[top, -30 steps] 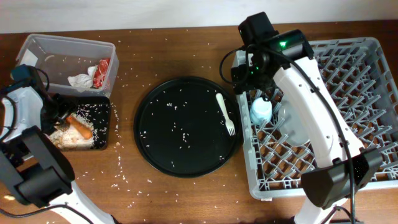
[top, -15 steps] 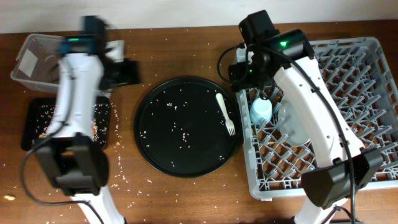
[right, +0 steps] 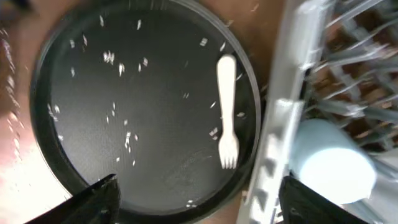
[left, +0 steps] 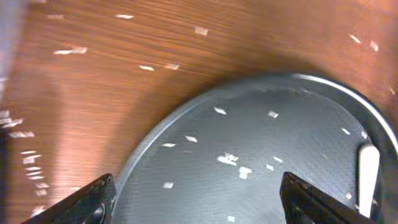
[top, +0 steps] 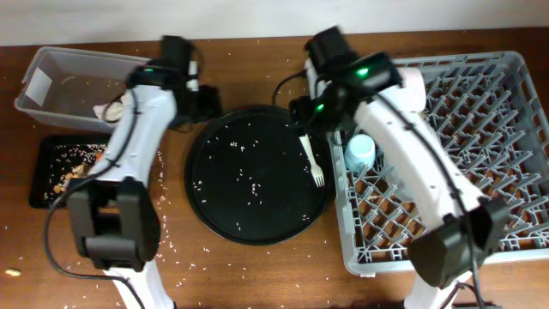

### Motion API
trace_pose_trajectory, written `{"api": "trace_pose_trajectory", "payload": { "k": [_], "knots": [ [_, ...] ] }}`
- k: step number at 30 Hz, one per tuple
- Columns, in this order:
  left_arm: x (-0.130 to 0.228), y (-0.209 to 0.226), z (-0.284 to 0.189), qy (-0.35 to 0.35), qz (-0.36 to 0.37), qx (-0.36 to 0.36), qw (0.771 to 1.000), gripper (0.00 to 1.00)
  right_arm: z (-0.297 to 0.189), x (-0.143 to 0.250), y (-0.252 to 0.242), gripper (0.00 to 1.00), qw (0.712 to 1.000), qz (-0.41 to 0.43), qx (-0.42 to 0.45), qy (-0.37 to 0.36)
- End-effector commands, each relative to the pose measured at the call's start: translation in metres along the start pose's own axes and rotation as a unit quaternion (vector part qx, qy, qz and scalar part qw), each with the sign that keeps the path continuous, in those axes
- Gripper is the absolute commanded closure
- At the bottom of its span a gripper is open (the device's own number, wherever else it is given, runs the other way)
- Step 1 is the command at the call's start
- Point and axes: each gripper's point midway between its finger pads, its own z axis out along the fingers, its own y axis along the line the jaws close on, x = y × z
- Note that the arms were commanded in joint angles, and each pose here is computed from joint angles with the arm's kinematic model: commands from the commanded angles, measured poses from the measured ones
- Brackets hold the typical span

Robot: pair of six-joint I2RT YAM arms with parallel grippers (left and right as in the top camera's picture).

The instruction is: Sort waste into correct bins and load items into the dishwasher rack

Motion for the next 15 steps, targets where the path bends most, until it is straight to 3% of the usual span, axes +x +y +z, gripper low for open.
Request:
{"api": "trace_pose_trajectory", "payload": {
  "k": [1,8,15],
  "knots": [
    [-0.001,0.01,-0.013,0.016,-0.001,0.064,0.998,0.17,0.053,0.031,-0.006,0.27,0.997,-0.012,0.026,0.071],
    [0.007,-0.001,-0.012,0.026,0.013,0.065,0.997,0.17,0.13,0.08,-0.027,0.33,0.994,-0.009,0.035,0.105],
    [0.011,-0.011,-0.011,0.027,0.027,0.063,0.997,0.17,0.167,0.09,-0.049,0.33,0.991,-0.024,0.081,0.108]
  ]
}}
